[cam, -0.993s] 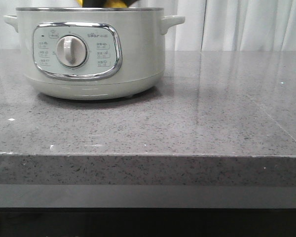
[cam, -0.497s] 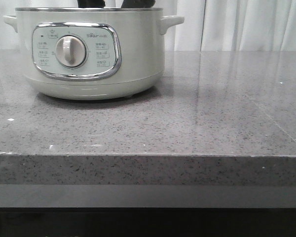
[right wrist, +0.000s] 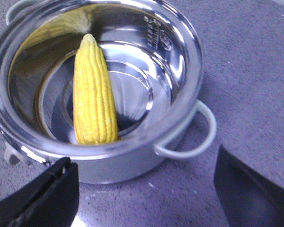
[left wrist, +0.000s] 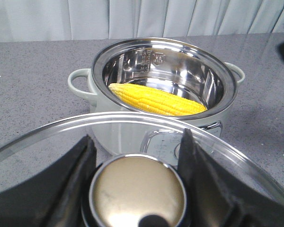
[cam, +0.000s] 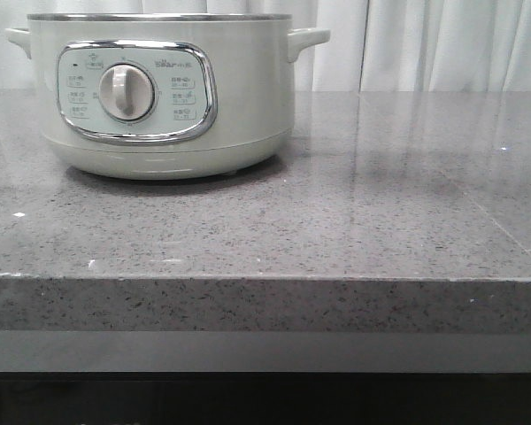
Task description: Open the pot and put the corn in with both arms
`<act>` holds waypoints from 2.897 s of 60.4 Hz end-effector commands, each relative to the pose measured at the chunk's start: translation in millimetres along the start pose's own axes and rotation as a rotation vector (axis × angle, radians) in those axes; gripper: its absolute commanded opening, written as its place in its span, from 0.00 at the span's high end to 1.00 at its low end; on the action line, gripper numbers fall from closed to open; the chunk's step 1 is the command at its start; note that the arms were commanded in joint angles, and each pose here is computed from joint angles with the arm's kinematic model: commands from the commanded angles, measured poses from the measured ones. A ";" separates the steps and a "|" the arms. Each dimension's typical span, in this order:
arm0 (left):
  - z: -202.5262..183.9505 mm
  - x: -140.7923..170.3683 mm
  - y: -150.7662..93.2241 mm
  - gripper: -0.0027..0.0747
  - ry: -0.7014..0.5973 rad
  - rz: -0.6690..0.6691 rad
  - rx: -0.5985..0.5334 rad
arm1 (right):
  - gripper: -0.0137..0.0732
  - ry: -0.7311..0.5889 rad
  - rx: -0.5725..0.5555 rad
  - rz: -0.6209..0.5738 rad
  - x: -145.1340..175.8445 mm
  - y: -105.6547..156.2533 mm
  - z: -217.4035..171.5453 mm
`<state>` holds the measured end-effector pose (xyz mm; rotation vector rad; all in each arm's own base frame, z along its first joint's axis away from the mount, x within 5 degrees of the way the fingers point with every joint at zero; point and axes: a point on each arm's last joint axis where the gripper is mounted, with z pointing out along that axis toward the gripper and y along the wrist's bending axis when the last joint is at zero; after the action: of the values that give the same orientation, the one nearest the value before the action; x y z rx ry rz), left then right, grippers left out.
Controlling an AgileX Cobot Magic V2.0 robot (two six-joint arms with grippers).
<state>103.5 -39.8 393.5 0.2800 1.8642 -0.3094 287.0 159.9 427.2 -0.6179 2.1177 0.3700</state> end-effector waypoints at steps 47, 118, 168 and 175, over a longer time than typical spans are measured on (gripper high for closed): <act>-9.2 -23.1 -1.6 0.72 -0.185 -0.016 0.012 | 0.15 -0.135 0.065 0.043 152.9 7.9 -114.9; 53.0 -71.3 -15.0 0.72 -0.323 -0.006 0.081 | 0.15 -0.154 0.068 0.042 151.2 7.6 -115.2; 239.9 -107.2 -50.8 0.72 -0.309 0.052 0.128 | 0.15 -0.154 0.068 0.042 151.2 7.6 -115.2; 252.0 -100.8 -45.2 0.72 -0.290 0.024 0.115 | 0.15 -0.154 0.068 0.042 151.2 7.6 -115.2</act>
<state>346.9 -181.7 371.0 0.4034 1.7959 -0.3710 129.1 68.3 354.9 -0.5290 2.0859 0.3433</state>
